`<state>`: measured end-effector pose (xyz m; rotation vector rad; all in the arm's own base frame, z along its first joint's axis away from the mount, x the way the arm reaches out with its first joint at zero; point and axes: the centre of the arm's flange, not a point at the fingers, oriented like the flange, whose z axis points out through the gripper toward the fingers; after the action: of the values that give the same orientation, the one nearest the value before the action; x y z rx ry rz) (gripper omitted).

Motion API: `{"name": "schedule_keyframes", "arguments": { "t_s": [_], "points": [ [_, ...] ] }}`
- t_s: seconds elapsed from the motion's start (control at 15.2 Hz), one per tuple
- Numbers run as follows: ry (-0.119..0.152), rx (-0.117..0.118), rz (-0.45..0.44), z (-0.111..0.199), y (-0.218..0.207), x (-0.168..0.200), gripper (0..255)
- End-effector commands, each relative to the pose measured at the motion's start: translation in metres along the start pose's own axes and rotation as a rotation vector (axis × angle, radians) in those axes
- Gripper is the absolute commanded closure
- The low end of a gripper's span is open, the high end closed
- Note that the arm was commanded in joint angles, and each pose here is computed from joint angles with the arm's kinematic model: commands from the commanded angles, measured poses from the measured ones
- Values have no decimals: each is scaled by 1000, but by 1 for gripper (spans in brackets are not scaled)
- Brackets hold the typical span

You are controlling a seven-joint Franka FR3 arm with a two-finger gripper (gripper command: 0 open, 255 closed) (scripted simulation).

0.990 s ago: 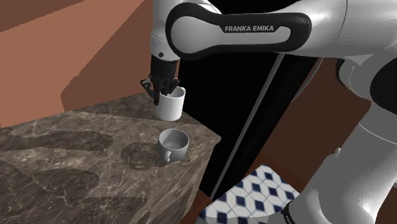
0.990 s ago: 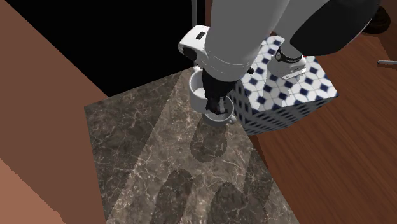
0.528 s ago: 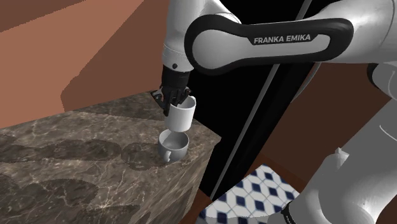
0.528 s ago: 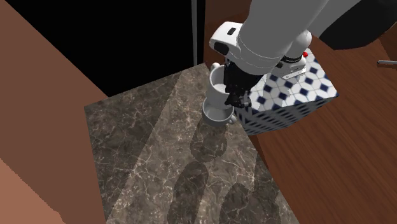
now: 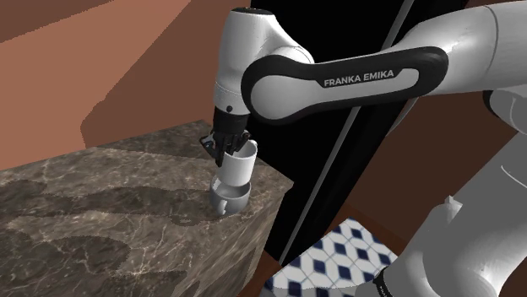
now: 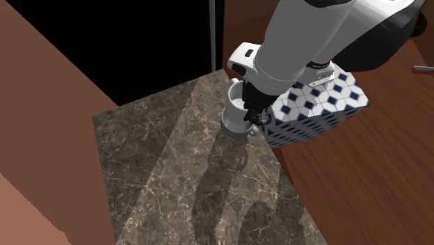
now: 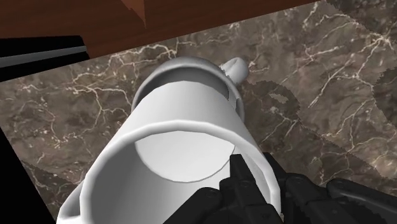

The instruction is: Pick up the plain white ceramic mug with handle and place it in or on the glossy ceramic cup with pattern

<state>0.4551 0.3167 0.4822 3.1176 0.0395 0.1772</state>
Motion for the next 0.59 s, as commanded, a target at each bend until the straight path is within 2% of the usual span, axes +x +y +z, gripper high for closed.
{"name": "schedule_keyframes", "arguments": {
  "t_s": [0.0, 0.26, 0.53],
  "points": [
    [1, 0, 0, 11, 0, -1, 255],
    [1, 0, 0, 32, 0, -3, 255],
    [1, 0, 0, 34, 0, -4, 255]
  ]
}}
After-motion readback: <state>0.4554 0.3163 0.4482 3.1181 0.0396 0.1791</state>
